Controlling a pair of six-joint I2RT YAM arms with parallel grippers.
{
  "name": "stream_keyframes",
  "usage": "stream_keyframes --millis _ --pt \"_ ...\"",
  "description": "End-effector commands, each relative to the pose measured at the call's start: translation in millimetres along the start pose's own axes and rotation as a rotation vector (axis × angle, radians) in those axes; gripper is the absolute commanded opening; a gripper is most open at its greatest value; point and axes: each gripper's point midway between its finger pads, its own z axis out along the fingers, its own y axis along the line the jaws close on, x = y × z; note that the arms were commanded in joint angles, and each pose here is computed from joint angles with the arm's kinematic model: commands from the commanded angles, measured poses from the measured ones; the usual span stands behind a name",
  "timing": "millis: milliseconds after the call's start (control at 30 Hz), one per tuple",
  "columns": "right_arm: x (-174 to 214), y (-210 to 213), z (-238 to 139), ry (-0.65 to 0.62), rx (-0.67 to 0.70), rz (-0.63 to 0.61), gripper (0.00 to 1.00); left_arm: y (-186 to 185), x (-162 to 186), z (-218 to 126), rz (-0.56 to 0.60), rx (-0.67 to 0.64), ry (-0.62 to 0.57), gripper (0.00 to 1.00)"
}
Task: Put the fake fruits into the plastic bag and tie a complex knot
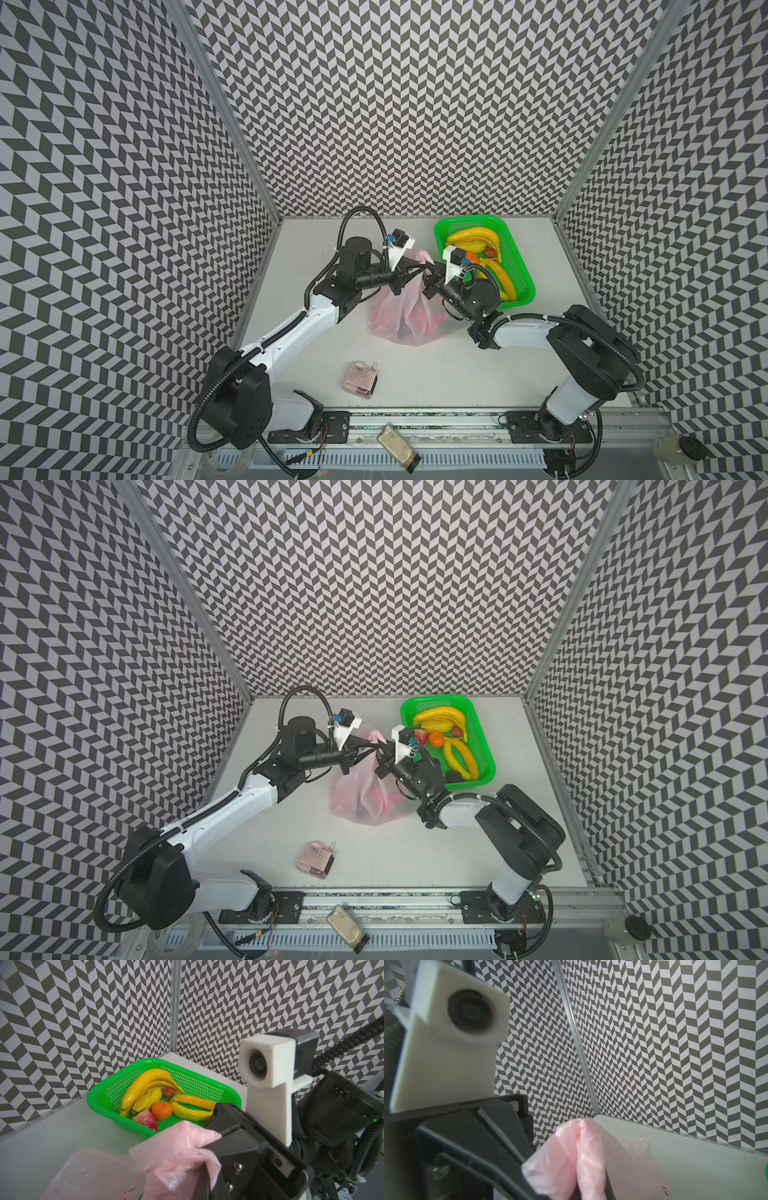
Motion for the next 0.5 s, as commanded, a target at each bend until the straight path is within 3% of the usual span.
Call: stream_keyframes --millis 0,267,467 --pt "-24 23 2 -0.097 -0.095 0.022 0.0 -16 -5 0 0.001 0.033 -0.026 0.0" --pt "-24 34 1 -0.096 -0.152 0.053 0.0 -20 -5 -2 -0.014 0.032 -0.073 0.0" --pt "-18 33 -1 -0.085 -0.146 0.057 0.0 -22 -15 -10 0.008 0.012 -0.101 0.1"
